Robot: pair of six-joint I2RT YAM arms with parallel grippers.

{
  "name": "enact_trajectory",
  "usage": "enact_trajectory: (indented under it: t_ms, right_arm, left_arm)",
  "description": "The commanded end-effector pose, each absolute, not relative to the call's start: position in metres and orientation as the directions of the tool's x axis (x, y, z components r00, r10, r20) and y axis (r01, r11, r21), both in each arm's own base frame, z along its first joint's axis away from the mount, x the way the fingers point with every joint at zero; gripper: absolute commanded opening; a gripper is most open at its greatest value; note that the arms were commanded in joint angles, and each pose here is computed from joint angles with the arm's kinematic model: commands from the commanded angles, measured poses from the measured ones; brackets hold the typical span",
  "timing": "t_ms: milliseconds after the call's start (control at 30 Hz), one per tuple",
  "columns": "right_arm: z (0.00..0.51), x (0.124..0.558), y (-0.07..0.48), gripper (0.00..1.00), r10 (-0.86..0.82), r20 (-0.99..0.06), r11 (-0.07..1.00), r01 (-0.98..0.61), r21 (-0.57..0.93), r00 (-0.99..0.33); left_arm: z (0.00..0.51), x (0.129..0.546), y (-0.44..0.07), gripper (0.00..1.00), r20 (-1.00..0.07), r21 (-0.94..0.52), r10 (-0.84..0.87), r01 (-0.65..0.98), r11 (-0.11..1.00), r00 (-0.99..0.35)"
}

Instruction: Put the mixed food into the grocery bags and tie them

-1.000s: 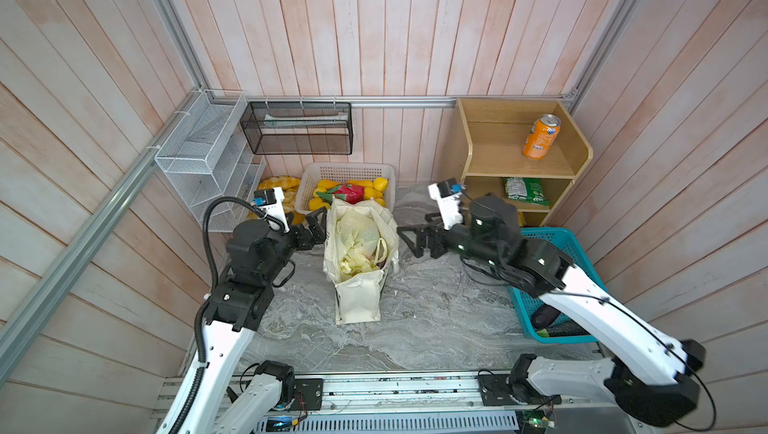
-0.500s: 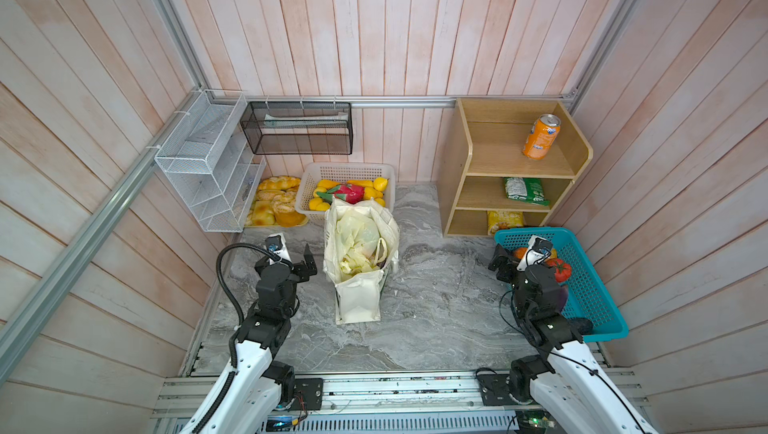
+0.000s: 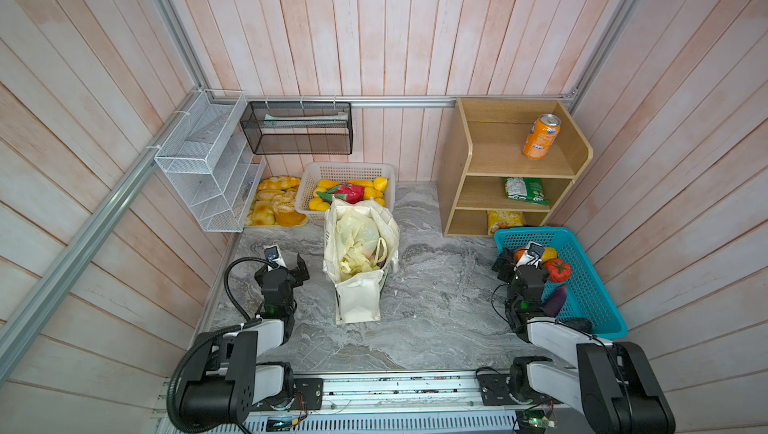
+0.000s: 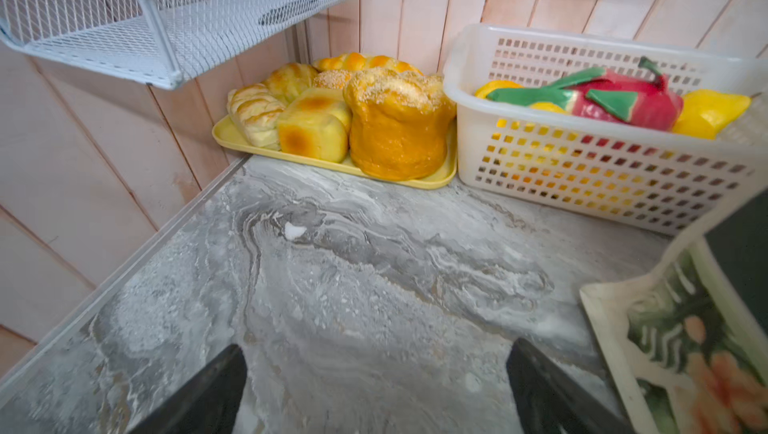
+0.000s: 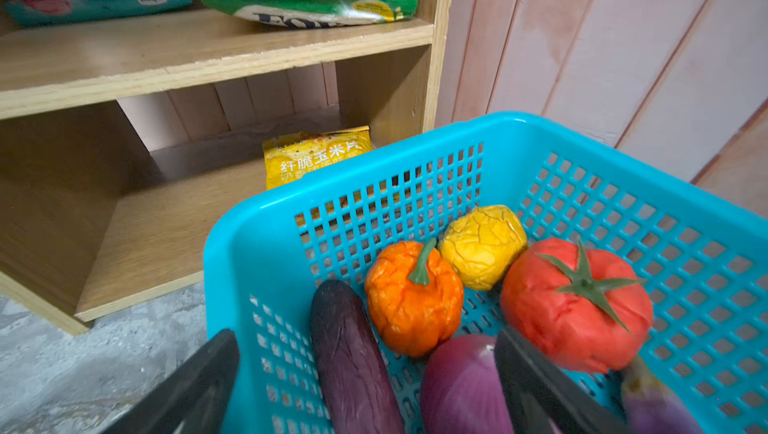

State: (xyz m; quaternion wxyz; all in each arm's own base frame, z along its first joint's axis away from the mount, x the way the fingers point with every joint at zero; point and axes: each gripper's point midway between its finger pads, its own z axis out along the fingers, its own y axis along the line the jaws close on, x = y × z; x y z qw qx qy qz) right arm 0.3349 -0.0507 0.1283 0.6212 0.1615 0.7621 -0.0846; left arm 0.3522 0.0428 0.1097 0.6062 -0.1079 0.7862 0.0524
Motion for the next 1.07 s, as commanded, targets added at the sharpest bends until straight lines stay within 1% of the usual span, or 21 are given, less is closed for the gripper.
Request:
enact_trajectory:
  t_ms: [0, 100, 133, 200, 267, 333, 367, 433, 467, 533, 600, 1033]
  right_arm:
    - [0.149, 0.349, -0.038, 0.98, 0.112, -0.99, 0.973, 0.212, 0.092, -0.085]
    - [0.149, 0.358, -0.038, 0.98, 0.1, -0.991, 0.983, 0.162, 0.085, -0.086]
    - [0.147, 0.36, -0.037, 0.98, 0.084, -0.992, 0.987, 0.146, 0.071, -0.09]
    - [0.137, 0.357, -0.04, 0.98, 0.1, -0.993, 0.985, 0.149, 0.09, -0.064]
    - [0.137, 0.361, -0.034, 0.98, 0.087, -0.996, 0.99, 0.114, 0.084, -0.024]
    - [0.124, 0.375, -0.026, 0.98, 0.052, -0.99, 0.996, 0.075, 0.042, -0.13]
    - [0.122, 0.378, -0.026, 0.98, 0.062, -0.984, 0.995, 0.081, 0.049, -0.165]
    - [0.128, 0.375, -0.026, 0.98, 0.064, -0.993, 0.995, 0.082, 0.055, -0.103]
    - [0.128, 0.374, -0.027, 0.98, 0.063, -0.993, 0.995, 0.085, 0.055, -0.095]
    - [0.126, 0.375, -0.027, 0.98, 0.053, -0.991, 0.995, 0.096, 0.041, -0.119]
    - [0.124, 0.375, -0.03, 0.98, 0.043, -0.989, 0.986, 0.163, 0.02, -0.143]
    - [0.126, 0.375, -0.03, 0.98, 0.038, -0.99, 0.986, 0.164, 0.016, -0.133]
  left_arm:
    - [0.139, 0.378, 0.023, 1.0, -0.99, -0.079, -0.089, -0.086, 0.993, -0.113]
    - [0.131, 0.387, 0.013, 1.0, -0.992, -0.047, -0.049, -0.026, 0.999, -0.113]
    - [0.126, 0.389, 0.013, 1.0, -0.986, -0.046, -0.05, -0.024, 0.999, -0.16]
    - [0.13, 0.388, 0.013, 1.0, -0.992, -0.046, -0.048, -0.024, 0.999, -0.116]
    - [0.126, 0.39, 0.013, 1.0, -0.986, -0.047, -0.05, -0.023, 0.999, -0.158]
    - [0.127, 0.389, 0.014, 1.0, -0.989, -0.045, -0.048, -0.026, 0.999, -0.139]
    - [0.127, 0.39, 0.014, 1.0, -0.988, -0.046, -0.049, -0.026, 0.999, -0.146]
    - [0.127, 0.39, 0.013, 1.0, -0.988, -0.044, -0.047, -0.025, 0.999, -0.149]
    - [0.128, 0.389, 0.013, 1.0, -0.989, -0.042, -0.045, -0.026, 0.999, -0.144]
    - [0.128, 0.388, 0.011, 1.0, -0.989, -0.031, -0.035, -0.031, 0.999, -0.143]
    - [0.128, 0.389, 0.01, 1.0, -0.989, -0.023, -0.027, -0.028, 0.999, -0.145]
    - [0.124, 0.393, 0.008, 1.0, -0.986, -0.02, -0.023, -0.024, 1.0, -0.164]
